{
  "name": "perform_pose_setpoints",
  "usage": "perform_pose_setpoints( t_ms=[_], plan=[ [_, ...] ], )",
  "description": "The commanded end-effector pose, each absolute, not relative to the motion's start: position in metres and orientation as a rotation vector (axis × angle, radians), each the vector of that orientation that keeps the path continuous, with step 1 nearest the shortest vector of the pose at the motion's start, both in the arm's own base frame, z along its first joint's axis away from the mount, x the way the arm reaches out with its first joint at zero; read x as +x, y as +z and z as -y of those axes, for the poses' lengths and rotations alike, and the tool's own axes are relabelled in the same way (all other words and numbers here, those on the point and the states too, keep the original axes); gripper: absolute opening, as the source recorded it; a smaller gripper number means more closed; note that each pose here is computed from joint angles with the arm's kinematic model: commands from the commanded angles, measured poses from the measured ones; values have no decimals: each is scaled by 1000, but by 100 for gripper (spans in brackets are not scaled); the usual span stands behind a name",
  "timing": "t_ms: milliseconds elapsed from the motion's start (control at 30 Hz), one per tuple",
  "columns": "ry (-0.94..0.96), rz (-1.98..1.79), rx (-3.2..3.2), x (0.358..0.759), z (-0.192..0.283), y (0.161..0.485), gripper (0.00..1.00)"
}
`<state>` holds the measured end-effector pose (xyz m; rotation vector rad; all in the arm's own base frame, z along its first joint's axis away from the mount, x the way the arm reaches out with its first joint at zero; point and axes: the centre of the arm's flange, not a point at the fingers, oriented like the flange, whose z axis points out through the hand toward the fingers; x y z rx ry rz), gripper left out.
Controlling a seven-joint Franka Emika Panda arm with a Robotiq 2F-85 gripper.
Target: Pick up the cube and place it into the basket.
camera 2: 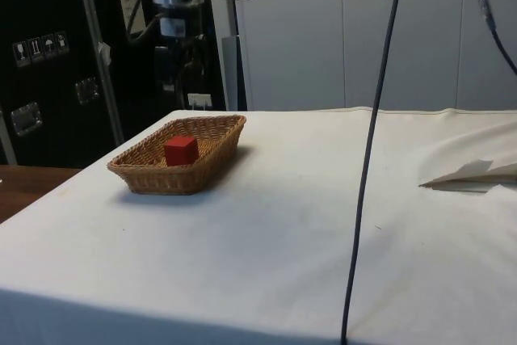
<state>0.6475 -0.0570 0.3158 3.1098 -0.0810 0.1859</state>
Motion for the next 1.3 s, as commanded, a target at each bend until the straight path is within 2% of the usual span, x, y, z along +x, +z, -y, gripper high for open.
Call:
perform_pose_setpoints(
  t_ms=[0,1267],
  plan=[
    [208,82,3098,644,56,318,100],
    [343,6,3096,582,41,341,100]
  ],
)
